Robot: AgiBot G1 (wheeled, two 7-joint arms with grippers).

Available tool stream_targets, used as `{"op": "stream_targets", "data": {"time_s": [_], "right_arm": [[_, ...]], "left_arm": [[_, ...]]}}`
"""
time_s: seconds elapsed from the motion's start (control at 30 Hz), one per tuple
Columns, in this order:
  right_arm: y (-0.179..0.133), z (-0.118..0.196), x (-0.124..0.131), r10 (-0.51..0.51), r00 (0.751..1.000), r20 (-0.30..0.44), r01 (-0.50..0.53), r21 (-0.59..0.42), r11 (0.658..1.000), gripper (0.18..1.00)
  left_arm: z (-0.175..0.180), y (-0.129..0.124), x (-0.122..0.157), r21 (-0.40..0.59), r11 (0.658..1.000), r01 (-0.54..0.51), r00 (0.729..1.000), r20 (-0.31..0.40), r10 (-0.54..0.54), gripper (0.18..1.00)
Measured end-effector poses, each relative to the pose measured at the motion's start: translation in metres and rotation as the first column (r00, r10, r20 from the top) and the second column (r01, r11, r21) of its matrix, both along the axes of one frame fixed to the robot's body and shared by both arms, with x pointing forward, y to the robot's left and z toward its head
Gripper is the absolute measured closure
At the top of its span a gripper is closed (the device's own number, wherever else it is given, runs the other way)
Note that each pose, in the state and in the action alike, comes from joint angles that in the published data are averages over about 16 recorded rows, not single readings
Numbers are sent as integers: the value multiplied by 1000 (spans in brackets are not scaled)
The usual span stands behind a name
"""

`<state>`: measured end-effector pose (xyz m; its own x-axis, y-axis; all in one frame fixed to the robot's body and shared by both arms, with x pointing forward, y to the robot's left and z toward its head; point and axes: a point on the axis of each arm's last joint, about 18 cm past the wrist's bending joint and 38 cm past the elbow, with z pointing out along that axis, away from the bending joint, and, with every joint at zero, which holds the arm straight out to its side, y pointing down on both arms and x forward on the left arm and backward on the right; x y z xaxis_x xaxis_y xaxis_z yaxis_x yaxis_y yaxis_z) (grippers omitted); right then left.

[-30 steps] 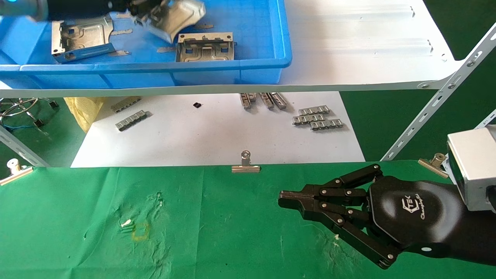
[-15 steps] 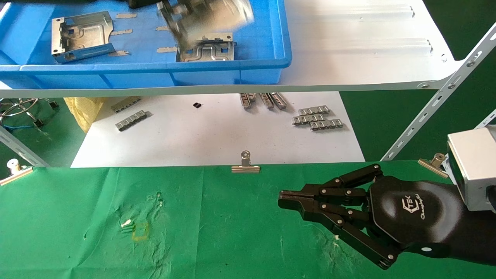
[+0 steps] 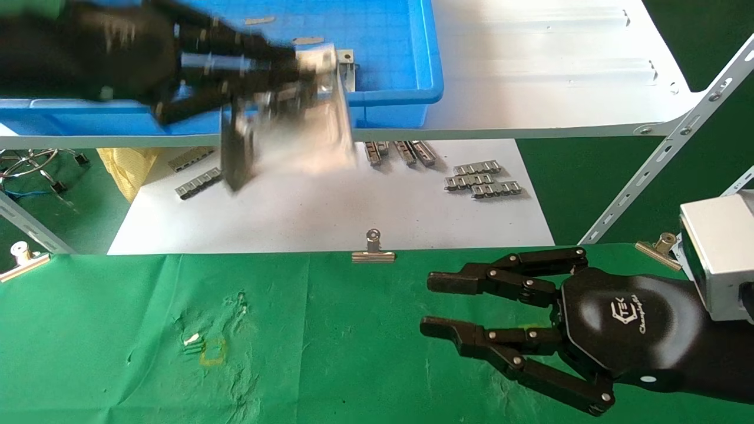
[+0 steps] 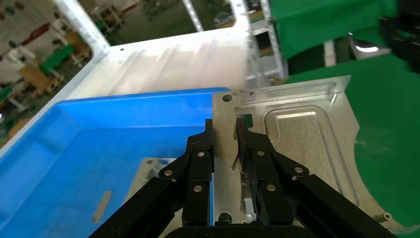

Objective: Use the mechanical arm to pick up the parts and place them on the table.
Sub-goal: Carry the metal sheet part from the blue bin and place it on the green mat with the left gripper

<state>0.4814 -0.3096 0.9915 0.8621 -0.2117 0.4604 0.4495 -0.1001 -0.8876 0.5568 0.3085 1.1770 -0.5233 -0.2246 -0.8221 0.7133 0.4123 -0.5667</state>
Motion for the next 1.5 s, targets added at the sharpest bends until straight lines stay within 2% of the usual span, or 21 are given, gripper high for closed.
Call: {"op": "stream_targets", "data": {"time_s": [0.3, 0.6, 0.77, 0.97, 1.17, 1.5], "right_arm": [[0, 0, 0, 0, 1000, 0, 0, 0, 1000, 647], [0, 0, 0, 0, 1000, 0, 0, 0, 1000, 430], [0, 0, 0, 0, 1000, 0, 0, 0, 1000, 331], [0, 0, 0, 0, 1000, 0, 0, 0, 1000, 250], [0, 0, 0, 0, 1000, 0, 0, 0, 1000, 199], [0, 0, 0, 0, 1000, 0, 0, 0, 1000, 179]], "left_arm": [[-62, 25, -10, 194, 980, -33, 999, 18, 30, 916], [-113, 42, 5, 413, 907, -82, 996, -5, 92, 918], [-137, 47, 17, 495, 865, -84, 992, -39, 118, 920], [-163, 56, 31, 525, 847, -87, 984, -84, 154, 926], [-183, 64, 43, 513, 852, -100, 977, -112, 182, 946], [-204, 74, 56, 488, 864, -127, 975, -97, 198, 963]]}}
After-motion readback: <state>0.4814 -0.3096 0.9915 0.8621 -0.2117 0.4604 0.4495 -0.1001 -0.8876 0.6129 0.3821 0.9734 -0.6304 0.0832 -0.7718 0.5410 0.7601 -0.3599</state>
